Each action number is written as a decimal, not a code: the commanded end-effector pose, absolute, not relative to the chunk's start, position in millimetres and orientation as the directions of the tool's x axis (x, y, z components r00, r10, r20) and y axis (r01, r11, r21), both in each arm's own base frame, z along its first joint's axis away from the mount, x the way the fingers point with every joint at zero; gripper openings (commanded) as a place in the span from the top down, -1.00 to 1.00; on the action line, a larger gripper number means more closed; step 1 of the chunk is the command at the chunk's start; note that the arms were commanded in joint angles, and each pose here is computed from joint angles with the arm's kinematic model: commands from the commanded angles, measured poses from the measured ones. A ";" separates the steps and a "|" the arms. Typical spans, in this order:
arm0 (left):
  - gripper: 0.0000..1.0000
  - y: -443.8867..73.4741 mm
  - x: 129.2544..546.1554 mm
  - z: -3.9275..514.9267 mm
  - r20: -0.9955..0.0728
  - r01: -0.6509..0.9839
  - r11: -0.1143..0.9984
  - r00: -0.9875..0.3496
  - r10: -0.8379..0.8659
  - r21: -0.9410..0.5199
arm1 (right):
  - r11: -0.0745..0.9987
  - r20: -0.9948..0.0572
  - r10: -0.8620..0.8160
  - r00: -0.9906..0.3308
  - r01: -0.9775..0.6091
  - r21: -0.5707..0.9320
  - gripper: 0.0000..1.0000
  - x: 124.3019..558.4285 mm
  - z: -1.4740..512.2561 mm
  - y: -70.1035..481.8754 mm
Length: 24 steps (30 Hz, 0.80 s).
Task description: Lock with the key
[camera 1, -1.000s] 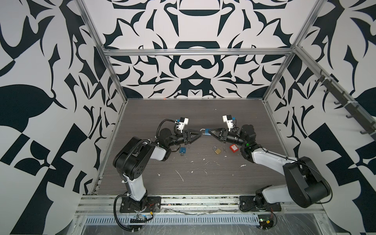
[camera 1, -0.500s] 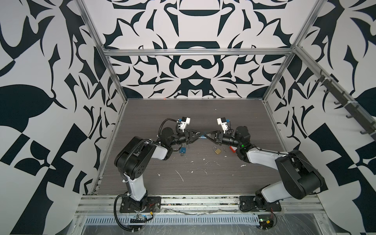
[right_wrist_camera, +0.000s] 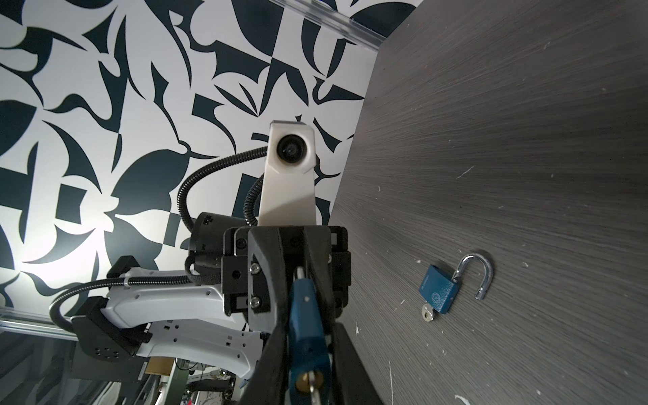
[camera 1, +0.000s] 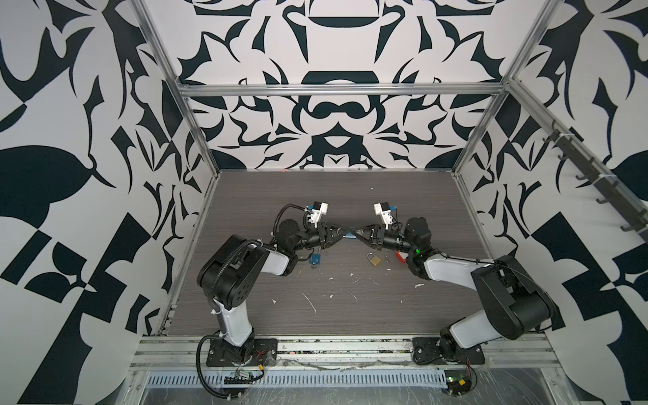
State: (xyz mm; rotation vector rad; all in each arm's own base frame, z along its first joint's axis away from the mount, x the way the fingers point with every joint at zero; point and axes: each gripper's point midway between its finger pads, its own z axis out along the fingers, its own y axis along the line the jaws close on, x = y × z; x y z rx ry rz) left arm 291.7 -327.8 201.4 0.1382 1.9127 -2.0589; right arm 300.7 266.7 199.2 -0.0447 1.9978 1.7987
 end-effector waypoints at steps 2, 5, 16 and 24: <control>1.00 -322.2 288.0 220.1 -0.341 0.358 -0.087 -0.925 -0.167 -0.930 | 0.162 -0.404 0.316 -0.858 -0.370 0.915 0.33 303.7 219.4 250.8; 1.00 -320.6 286.5 223.2 -0.346 0.363 -0.091 -0.924 -0.162 -0.927 | 0.212 -0.428 0.302 -0.852 -0.378 0.901 0.29 300.5 216.8 245.8; 1.00 -321.9 285.4 226.6 -0.353 0.370 -0.099 -0.923 -0.153 -0.924 | 0.280 -0.498 0.241 -0.833 -0.431 0.858 0.35 284.6 226.6 241.1; 1.00 -323.9 282.9 226.8 -0.353 0.369 -0.102 -0.924 -0.145 -0.924 | 0.251 -0.507 0.240 -0.828 -0.452 0.856 0.63 285.4 235.6 244.1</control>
